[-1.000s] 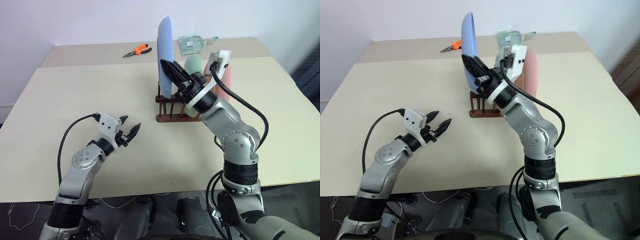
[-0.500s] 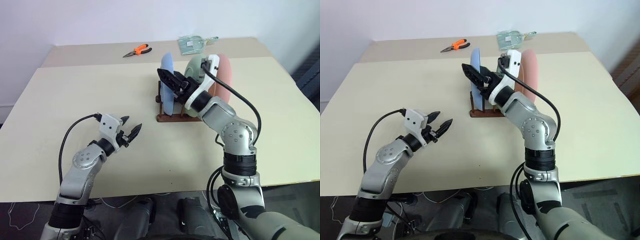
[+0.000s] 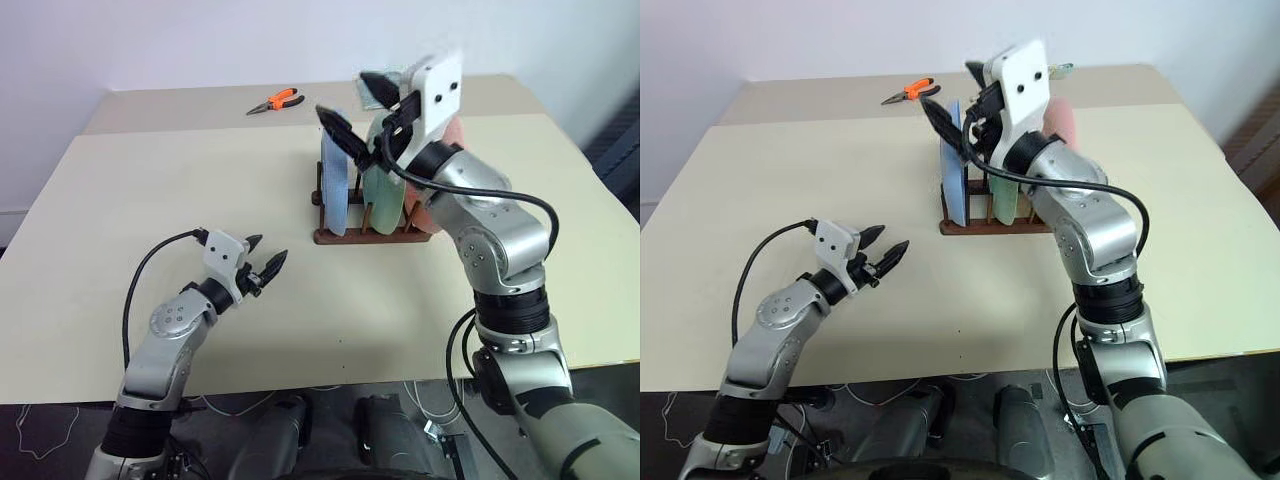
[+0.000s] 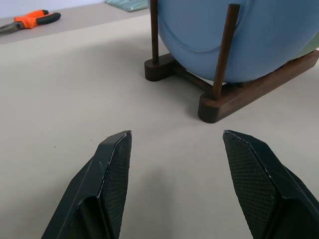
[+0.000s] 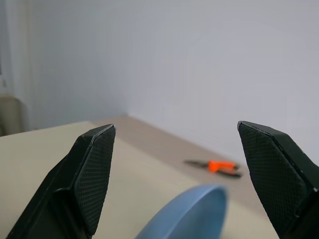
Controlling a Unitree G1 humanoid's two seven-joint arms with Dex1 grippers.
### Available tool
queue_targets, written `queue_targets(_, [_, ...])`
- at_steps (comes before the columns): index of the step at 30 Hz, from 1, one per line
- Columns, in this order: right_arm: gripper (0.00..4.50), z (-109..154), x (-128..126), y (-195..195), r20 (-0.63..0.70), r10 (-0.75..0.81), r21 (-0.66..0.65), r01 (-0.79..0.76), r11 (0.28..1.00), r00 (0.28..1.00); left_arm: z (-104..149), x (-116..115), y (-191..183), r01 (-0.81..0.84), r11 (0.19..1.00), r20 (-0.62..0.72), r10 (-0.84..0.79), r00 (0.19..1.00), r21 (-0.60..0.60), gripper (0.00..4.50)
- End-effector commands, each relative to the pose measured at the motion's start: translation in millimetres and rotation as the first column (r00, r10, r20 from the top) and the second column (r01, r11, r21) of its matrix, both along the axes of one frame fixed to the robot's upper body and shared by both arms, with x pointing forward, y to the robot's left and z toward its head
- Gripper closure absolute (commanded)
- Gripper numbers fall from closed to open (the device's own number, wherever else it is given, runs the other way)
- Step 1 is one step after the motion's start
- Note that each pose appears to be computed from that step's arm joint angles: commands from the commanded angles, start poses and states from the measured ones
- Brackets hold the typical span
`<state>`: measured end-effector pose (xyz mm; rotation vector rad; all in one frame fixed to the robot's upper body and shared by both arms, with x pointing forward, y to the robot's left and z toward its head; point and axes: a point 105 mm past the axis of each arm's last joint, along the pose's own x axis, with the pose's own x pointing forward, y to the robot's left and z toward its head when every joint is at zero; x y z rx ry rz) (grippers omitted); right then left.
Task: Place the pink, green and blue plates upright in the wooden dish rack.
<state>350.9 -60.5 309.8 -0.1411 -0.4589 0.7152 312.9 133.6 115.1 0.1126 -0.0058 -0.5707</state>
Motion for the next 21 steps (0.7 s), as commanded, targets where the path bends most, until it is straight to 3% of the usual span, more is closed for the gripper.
queue_targets(1, [0.52,23,-7,-11,0.108,-0.012,-0.026,0.015,1.000,0.994,12,-2,-3,0.015,1.000,0.046,-0.015,0.999,-0.005,1.50])
queue_targets(6, [0.52,40,-2,-71,0.192,-0.169,-0.014,0.175,0.984,0.967,13,7,17,-0.073,0.997,0.081,0.070,0.994,0.033,1.50])
queue_targets(10, [0.52,22,4,-158,0.157,-0.409,-0.094,0.426,0.900,0.899,11,14,67,-0.226,0.972,0.090,0.219,0.972,0.069,1.50])
queue_targets(15, [0.52,-42,-5,-227,-0.011,-0.527,-0.225,0.512,0.829,0.850,3,9,101,-0.280,0.947,0.081,0.270,0.959,0.158,1.50])
queue_targets(17, [0.52,-65,-10,-235,-0.076,-0.534,-0.241,0.504,0.829,0.842,-1,6,106,-0.278,0.943,0.077,0.268,0.960,0.184,1.50])
queue_targets(19, [0.52,-73,-10,-240,-0.092,-0.537,-0.250,0.502,0.828,0.839,-2,8,103,-0.273,0.943,0.078,0.263,0.962,0.191,1.50])
queue_targets(21, [0.52,-113,-14,-239,-0.167,-0.535,-0.306,0.473,0.826,0.828,-8,3,98,-0.249,0.949,0.059,0.243,0.968,0.193,1.50])
